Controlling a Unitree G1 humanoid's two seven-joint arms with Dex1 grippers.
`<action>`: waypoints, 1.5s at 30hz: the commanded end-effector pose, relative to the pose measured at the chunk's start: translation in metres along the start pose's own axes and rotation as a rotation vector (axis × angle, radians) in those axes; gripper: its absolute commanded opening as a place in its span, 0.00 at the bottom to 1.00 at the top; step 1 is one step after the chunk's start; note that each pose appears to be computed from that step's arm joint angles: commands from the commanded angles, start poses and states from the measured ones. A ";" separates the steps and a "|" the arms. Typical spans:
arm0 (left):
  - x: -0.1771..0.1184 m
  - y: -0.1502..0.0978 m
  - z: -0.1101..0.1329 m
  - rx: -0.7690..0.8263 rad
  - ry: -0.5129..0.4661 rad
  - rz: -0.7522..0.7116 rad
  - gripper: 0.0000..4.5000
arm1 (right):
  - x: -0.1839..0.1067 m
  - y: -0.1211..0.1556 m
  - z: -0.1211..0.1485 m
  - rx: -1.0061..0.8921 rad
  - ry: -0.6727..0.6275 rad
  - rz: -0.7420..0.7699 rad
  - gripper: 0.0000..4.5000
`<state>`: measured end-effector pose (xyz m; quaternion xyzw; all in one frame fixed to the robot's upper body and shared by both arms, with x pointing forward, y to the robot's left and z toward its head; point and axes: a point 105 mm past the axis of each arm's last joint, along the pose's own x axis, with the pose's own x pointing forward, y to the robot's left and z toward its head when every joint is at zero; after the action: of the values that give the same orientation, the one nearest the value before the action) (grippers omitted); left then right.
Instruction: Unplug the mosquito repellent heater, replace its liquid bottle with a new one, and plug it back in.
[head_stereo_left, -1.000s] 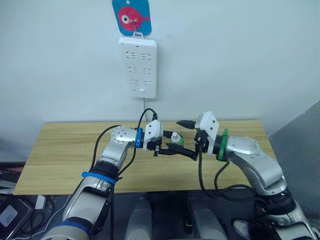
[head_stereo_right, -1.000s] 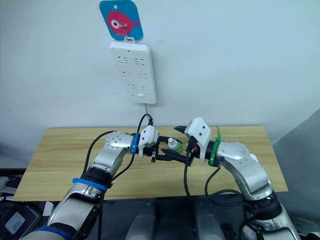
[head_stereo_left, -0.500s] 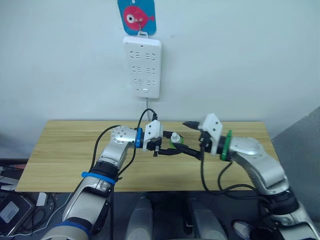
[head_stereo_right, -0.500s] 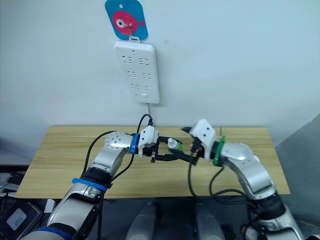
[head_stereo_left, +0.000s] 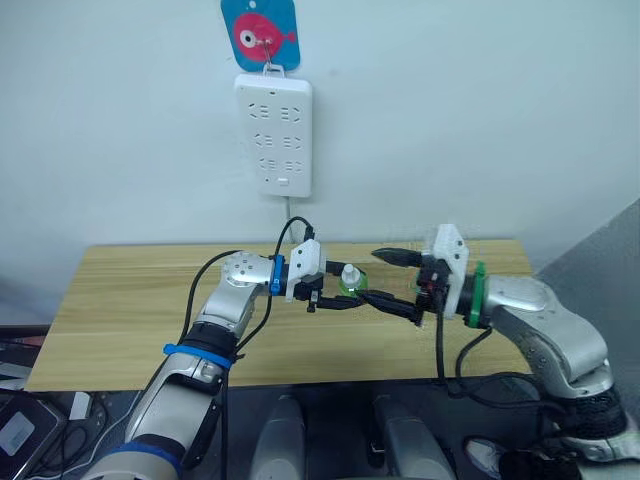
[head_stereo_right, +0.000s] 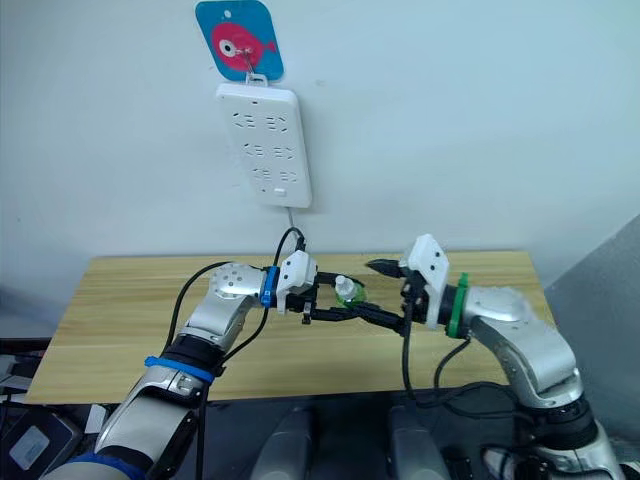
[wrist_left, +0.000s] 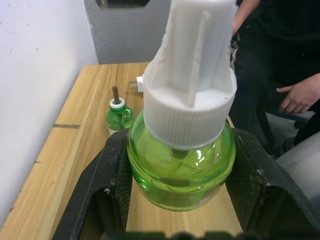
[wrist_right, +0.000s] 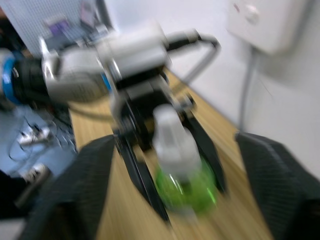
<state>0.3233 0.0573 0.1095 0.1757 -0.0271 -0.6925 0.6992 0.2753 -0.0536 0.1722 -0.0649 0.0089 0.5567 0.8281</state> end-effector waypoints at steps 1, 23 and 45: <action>-0.002 0.004 0.010 0.043 -0.013 -0.001 0.50 | 0.007 0.003 0.008 -0.002 -0.025 0.008 0.58; 0.001 -0.001 0.010 0.045 -0.020 -0.005 0.50 | 0.017 0.000 0.000 -0.026 -0.019 0.003 0.10; -0.021 -0.007 -0.011 -0.020 0.038 0.066 0.50 | -0.031 -0.087 0.004 -0.135 -0.039 -0.563 0.07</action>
<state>0.3183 0.0788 0.0922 0.1789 0.0048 -0.6728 0.7179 0.3349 -0.1049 0.1927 -0.0836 -0.0499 0.3471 0.9328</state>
